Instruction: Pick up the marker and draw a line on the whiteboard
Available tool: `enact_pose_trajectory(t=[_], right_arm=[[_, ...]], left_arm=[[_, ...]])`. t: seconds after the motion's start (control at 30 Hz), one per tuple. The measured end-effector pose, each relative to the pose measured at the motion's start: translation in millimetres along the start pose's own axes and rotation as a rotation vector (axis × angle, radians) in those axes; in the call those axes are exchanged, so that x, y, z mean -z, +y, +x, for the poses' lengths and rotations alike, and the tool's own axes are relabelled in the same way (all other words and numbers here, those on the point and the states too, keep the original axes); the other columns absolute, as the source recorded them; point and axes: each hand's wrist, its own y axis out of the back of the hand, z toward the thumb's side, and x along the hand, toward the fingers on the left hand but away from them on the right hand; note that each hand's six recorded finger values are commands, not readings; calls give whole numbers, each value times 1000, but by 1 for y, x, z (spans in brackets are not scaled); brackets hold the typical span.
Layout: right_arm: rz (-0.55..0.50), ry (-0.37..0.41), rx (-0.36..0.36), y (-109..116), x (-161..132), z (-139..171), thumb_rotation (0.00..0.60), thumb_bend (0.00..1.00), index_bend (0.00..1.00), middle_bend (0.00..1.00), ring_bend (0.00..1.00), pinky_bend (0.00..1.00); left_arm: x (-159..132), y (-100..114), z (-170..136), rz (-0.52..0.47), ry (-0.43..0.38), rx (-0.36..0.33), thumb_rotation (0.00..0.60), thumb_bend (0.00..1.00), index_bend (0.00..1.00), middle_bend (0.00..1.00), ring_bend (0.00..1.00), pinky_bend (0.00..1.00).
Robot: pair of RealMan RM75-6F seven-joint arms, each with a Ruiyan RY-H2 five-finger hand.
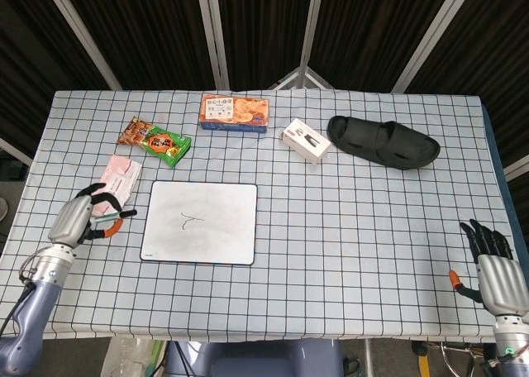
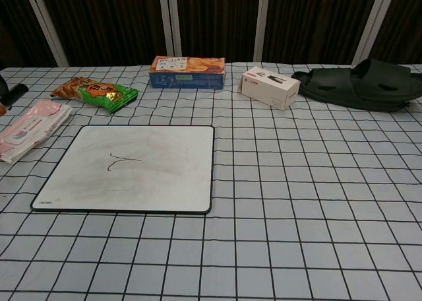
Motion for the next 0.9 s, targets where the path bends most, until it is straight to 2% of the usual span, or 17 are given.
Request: enact_pose_trajectory(t=[0.17, 0.3, 0.47, 0.63, 0.73, 0.87, 0.9], right_arm=[[-3, -3, 1, 0, 0, 0, 600, 344, 0, 0, 0, 0], [-7, -5, 4, 2, 1, 0, 600, 343, 0, 0, 0, 0], [-9, -5, 7, 2, 2, 0, 600, 344, 0, 0, 0, 0], [-9, -3, 7, 3, 2, 0, 600, 344, 0, 0, 0, 0], [-7, 0, 4, 2, 1, 1, 600, 343, 0, 0, 0, 0], [-6, 3, 4, 2, 1, 1, 600, 344, 0, 0, 0, 0], [-6, 4, 4, 2, 1, 2, 600, 344, 0, 0, 0, 0]], left_arm=[[16, -30, 1, 169, 31, 77, 600, 471, 736, 346, 122, 79], [21, -46, 4, 263, 40, 114, 600, 422, 674, 277, 89, 46], [25, -56, 5, 319, 52, 141, 600, 341, 559, 135, 17, 1], [29, -59, 5, 374, 54, 164, 600, 295, 435, 28, 0, 0], [27, -53, 2, 362, 50, 158, 600, 253, 331, 2, 0, 0], [22, -40, -4, 327, 44, 137, 600, 130, 32, 0, 0, 0], [21, -36, -7, 319, 42, 129, 600, 112, 5, 0, 0, 0]])
